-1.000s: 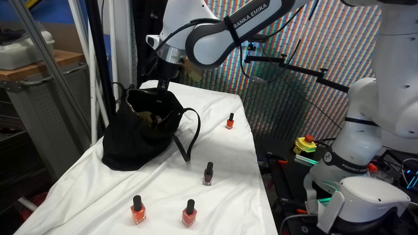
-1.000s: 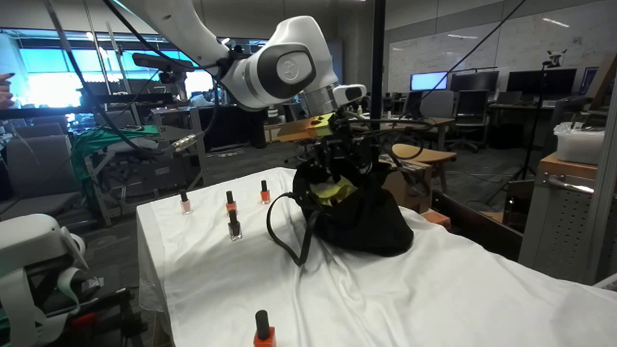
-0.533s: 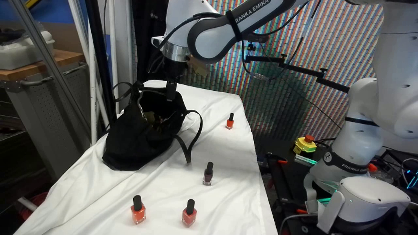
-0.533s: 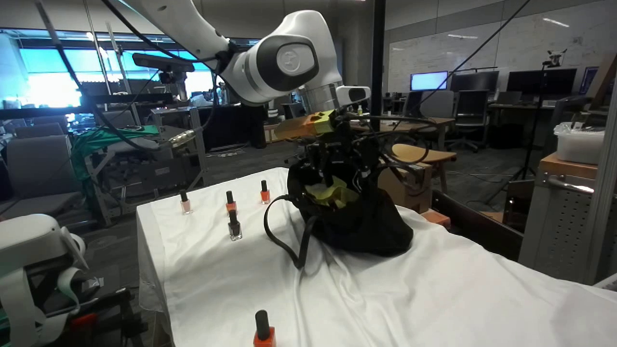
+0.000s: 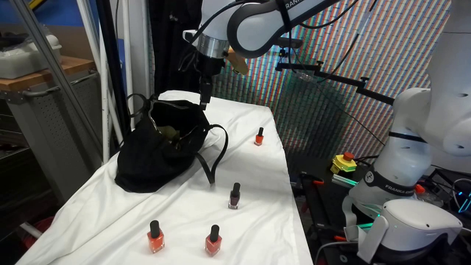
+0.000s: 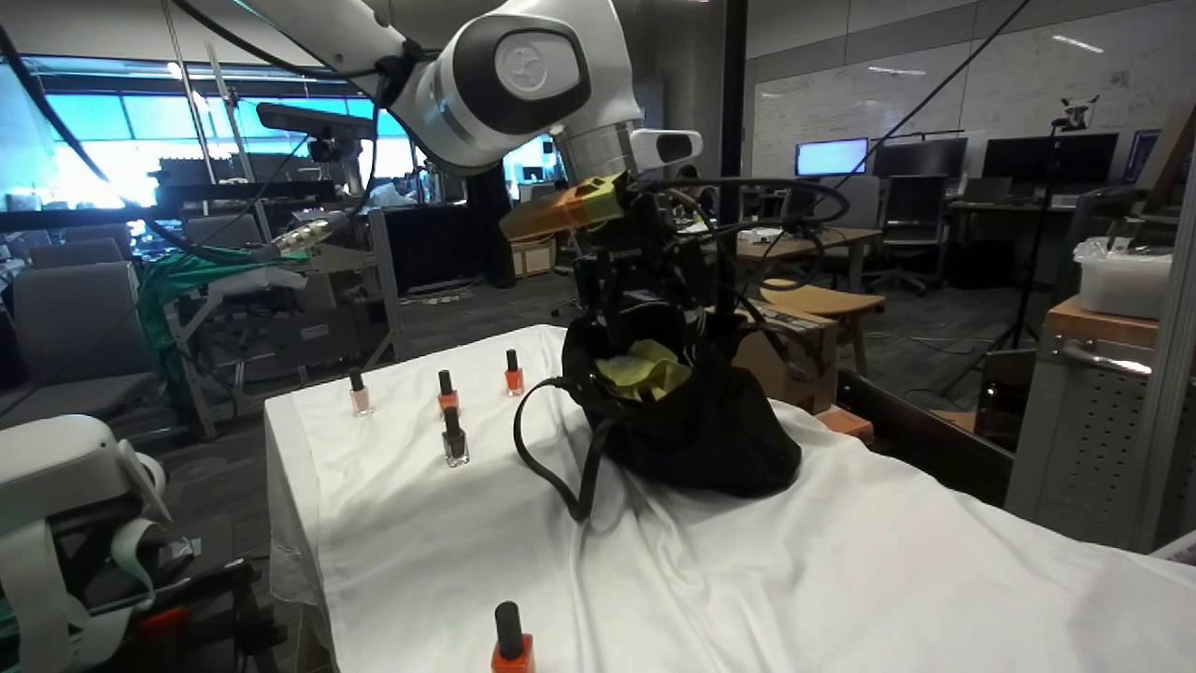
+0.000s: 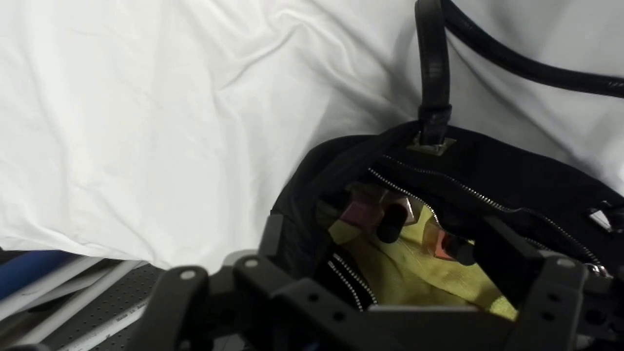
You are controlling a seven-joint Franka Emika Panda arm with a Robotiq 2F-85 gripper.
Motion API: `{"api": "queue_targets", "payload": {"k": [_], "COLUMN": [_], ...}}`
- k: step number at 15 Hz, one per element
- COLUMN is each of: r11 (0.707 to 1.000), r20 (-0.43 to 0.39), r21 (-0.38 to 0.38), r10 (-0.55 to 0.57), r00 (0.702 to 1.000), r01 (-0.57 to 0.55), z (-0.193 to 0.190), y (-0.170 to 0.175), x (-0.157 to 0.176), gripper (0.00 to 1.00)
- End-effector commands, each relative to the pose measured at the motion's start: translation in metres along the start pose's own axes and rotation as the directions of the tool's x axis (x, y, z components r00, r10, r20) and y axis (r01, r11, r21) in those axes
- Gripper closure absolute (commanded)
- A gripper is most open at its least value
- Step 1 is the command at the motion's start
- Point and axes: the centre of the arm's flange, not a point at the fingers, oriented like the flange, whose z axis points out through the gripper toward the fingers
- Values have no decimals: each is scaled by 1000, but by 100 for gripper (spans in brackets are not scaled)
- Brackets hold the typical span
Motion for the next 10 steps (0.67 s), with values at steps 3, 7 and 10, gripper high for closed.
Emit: {"api": "queue_targets", "payload": {"k": [3,7,10], "r11": [1000,998,990], "r20": [59,99,128], "r21": [12,21,33], "r10": [0,51,130], "r00": [998,994,983], "r01": [0,-53,-135], "z": [-24,-24,-15], "y": [2,2,2], "x": [-52,-98,-127], "gripper": [0,0,0]}}
